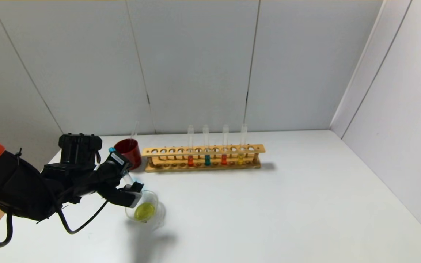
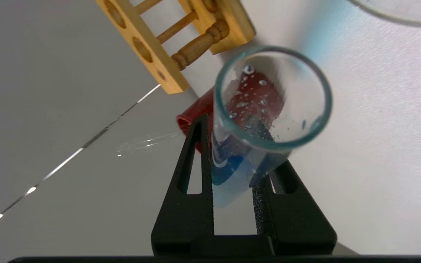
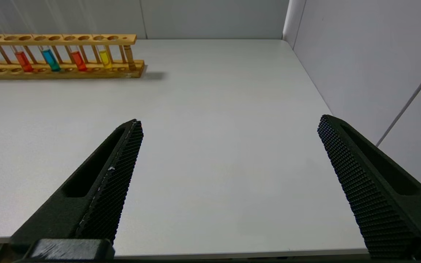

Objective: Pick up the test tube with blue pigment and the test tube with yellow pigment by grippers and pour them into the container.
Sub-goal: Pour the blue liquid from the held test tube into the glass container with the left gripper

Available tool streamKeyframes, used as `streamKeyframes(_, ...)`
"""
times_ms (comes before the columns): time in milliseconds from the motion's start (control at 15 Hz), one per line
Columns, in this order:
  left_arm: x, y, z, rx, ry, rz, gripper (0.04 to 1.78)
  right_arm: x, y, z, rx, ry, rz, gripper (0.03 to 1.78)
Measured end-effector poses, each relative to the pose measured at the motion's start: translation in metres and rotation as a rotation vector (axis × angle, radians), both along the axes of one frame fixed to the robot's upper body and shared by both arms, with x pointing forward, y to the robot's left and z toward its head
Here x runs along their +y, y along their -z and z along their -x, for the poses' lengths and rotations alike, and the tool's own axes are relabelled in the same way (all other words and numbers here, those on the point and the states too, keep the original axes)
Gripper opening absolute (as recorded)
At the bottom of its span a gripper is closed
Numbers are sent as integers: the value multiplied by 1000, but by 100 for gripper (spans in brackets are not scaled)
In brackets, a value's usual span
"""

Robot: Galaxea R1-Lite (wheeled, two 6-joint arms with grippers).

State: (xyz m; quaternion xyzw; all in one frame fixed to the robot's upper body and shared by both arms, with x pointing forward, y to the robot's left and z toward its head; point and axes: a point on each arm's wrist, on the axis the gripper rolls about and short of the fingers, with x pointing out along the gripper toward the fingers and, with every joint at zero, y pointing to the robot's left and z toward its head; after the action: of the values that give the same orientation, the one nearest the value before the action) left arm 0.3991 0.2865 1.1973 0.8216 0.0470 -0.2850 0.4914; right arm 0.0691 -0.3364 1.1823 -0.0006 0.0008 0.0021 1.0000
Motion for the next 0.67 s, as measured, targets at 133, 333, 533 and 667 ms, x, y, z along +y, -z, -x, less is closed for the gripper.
streamKeyframes(133, 1, -3, 0, -23, 3, -22, 34, 0, 0, 0, 0, 0, 0, 175)
streamKeyframes(333, 1, -4, 0, -35, -12, -34, 34, 0, 0, 0, 0, 0, 0, 175)
streamKeyframes(533, 1, -5, -1, -50, -21, -43, 34, 0, 0, 0, 0, 0, 0, 175)
streamKeyframes(667, 0, -6, -1, -53, -21, -45, 34, 0, 0, 0, 0, 0, 0, 175)
